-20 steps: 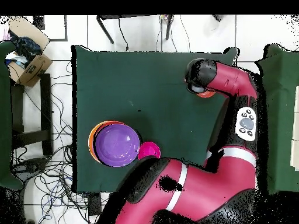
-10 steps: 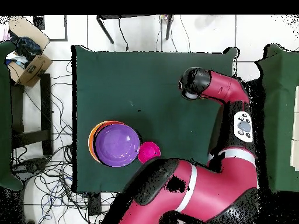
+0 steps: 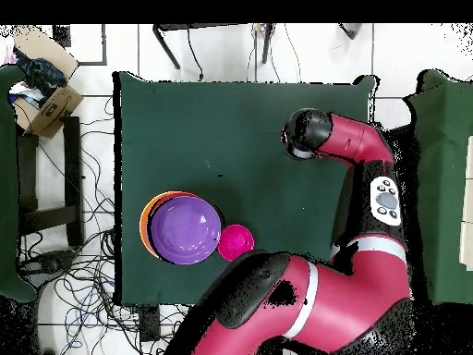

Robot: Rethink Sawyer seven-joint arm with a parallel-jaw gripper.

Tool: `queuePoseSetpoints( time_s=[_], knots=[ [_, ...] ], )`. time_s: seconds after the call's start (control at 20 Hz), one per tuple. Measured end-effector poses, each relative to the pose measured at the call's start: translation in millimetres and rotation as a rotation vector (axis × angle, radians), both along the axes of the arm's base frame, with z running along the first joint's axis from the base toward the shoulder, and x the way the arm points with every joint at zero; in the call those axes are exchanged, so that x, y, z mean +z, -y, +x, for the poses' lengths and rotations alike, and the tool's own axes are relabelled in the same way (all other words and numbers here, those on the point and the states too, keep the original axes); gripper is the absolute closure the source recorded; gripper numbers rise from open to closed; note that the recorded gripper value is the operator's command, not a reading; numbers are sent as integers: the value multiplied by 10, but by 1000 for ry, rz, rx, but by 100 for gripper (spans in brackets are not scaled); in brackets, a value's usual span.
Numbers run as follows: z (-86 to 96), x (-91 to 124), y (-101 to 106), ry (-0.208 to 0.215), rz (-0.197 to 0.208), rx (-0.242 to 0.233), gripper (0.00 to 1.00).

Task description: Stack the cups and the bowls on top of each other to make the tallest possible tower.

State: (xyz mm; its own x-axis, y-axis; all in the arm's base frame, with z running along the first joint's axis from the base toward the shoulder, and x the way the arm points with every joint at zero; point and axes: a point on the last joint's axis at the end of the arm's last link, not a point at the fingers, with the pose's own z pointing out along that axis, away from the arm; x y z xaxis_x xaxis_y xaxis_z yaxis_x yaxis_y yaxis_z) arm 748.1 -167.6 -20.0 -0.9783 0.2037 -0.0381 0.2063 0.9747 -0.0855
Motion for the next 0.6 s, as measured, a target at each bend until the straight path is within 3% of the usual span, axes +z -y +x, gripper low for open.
queuePoseSetpoints(
  time_s=[0.6],
  knots=[
    [-37, -59, 38, 2, -40, 41, 0]
  ],
)
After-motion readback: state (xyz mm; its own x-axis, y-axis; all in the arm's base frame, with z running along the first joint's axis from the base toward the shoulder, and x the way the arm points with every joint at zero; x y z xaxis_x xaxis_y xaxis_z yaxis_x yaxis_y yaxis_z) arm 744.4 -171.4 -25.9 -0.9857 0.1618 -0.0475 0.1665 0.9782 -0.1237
